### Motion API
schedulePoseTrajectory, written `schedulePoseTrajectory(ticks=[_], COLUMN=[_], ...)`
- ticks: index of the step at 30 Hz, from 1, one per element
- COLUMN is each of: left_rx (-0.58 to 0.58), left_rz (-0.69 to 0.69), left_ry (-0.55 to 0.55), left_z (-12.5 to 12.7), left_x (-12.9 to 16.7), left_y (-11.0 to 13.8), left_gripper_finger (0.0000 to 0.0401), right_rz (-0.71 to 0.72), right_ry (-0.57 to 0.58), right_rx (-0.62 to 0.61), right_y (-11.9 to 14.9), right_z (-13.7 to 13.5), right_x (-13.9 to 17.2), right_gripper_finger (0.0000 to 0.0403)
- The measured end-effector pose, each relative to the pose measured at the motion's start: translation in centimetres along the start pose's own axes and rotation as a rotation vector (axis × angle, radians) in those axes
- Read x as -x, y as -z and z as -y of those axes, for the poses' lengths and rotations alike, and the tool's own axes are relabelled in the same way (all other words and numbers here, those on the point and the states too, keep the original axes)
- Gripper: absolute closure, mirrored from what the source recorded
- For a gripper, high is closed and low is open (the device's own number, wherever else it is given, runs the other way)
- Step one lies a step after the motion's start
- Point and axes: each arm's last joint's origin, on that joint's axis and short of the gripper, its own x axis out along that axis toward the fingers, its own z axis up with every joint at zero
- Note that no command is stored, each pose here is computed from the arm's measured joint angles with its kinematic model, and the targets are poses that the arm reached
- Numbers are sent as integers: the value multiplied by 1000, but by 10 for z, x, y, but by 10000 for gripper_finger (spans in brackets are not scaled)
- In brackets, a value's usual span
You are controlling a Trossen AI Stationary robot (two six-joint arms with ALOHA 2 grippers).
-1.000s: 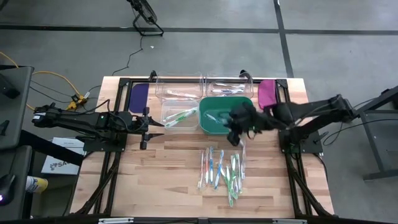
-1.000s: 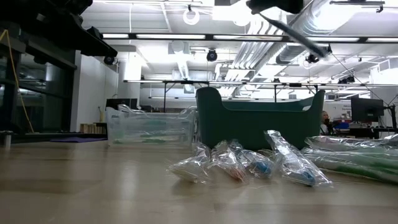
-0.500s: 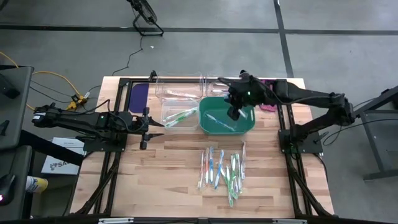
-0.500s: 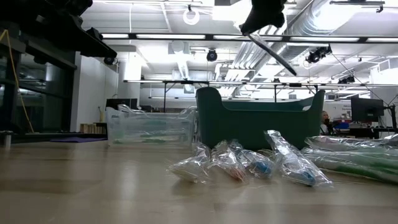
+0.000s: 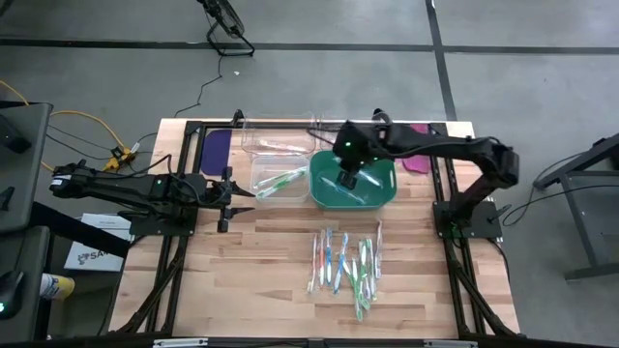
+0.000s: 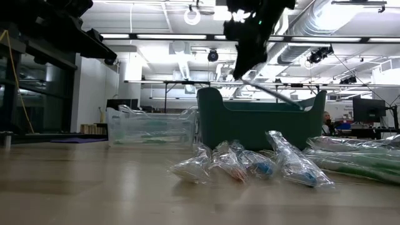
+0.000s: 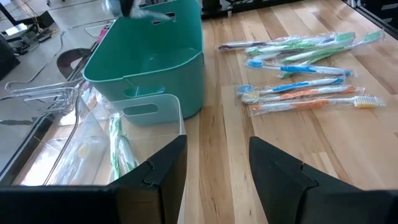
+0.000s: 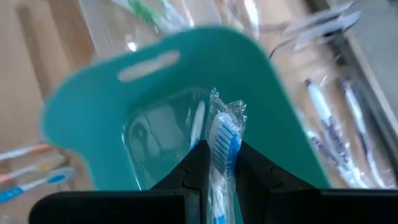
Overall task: Pick & Place Toothbrushes
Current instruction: Put the blue toothbrush into the green bin, then put the purple toothbrush into the right transparent bin
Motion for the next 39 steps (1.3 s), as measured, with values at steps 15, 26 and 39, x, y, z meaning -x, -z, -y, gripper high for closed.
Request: schedulePoseTrajectory(ticks=[15,26,39], left_rx=[0,0,4], left_rz=[-6,-5,-33], left_ry=[1,1,7], left_z=[0,0,1], left_x=[0,0,0], left_y=[1,1,3], left_gripper_finger=[235,235,235], right_rz=[-129,-187,-227], right_ry=[62,68,-58], right_rx=[-60,-467,-670], right_y=[6,16,38], right_z=[-6,-5,-44], right_x=[-39,-15,53], right_gripper_finger=[277,239,256])
